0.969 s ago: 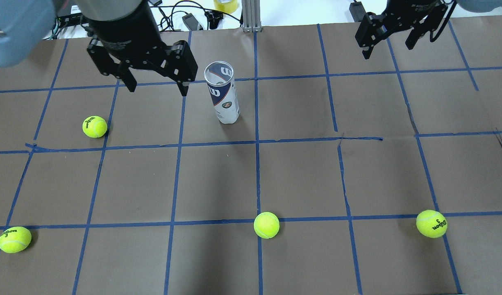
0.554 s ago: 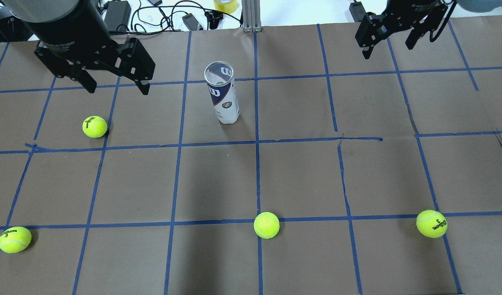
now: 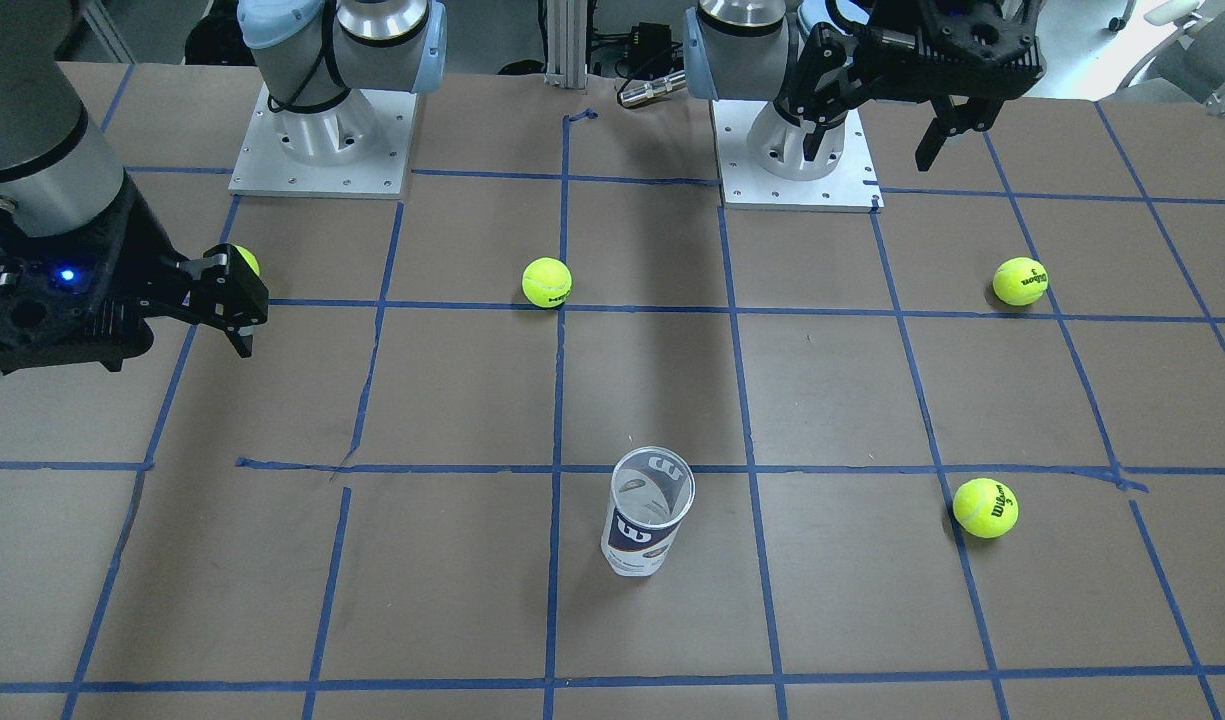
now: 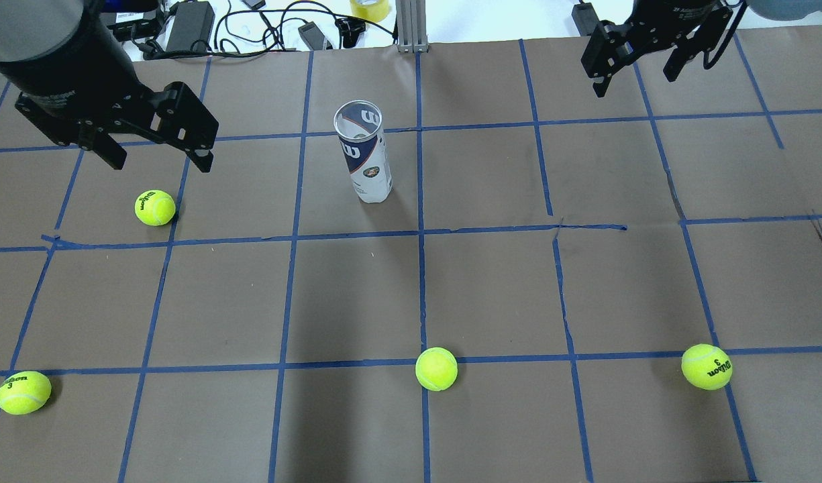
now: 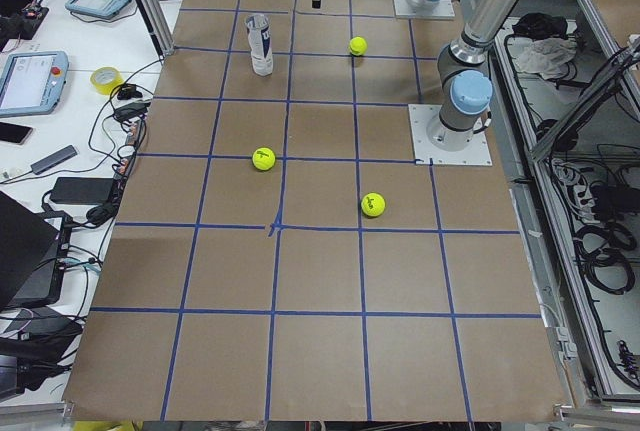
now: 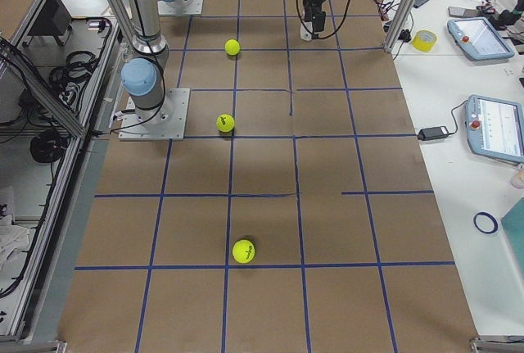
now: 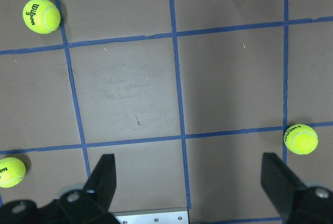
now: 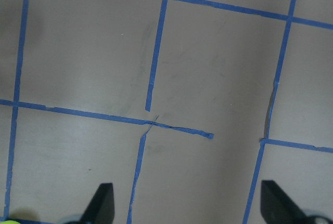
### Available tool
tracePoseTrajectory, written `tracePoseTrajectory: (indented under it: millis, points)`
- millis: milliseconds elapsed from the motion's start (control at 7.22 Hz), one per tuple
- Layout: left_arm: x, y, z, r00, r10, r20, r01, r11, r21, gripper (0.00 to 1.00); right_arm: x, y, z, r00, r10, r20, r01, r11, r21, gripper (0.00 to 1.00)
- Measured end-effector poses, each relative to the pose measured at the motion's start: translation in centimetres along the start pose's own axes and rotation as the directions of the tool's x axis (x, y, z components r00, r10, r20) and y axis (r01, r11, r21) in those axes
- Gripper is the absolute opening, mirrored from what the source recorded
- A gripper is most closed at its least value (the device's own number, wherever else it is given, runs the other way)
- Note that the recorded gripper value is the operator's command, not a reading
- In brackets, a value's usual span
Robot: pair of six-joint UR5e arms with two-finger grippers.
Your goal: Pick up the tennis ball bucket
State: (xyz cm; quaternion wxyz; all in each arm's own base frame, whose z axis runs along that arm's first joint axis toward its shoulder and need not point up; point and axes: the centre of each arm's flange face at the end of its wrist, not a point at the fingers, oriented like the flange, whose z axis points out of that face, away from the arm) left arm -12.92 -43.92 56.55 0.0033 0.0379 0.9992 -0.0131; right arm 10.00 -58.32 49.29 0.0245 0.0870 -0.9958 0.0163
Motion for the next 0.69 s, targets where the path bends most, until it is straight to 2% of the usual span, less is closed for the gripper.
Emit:
tracePoseTrajectory:
  millis: [692]
  points:
    - [0.09, 0.47, 0.28, 1.000, -0.006, -0.004, 0.006, 1.000, -0.005, 1.00, -0.01, -0.02, -0.01, 1.000, 0.000, 0.001, 0.000, 1.000, 0.001, 1.00]
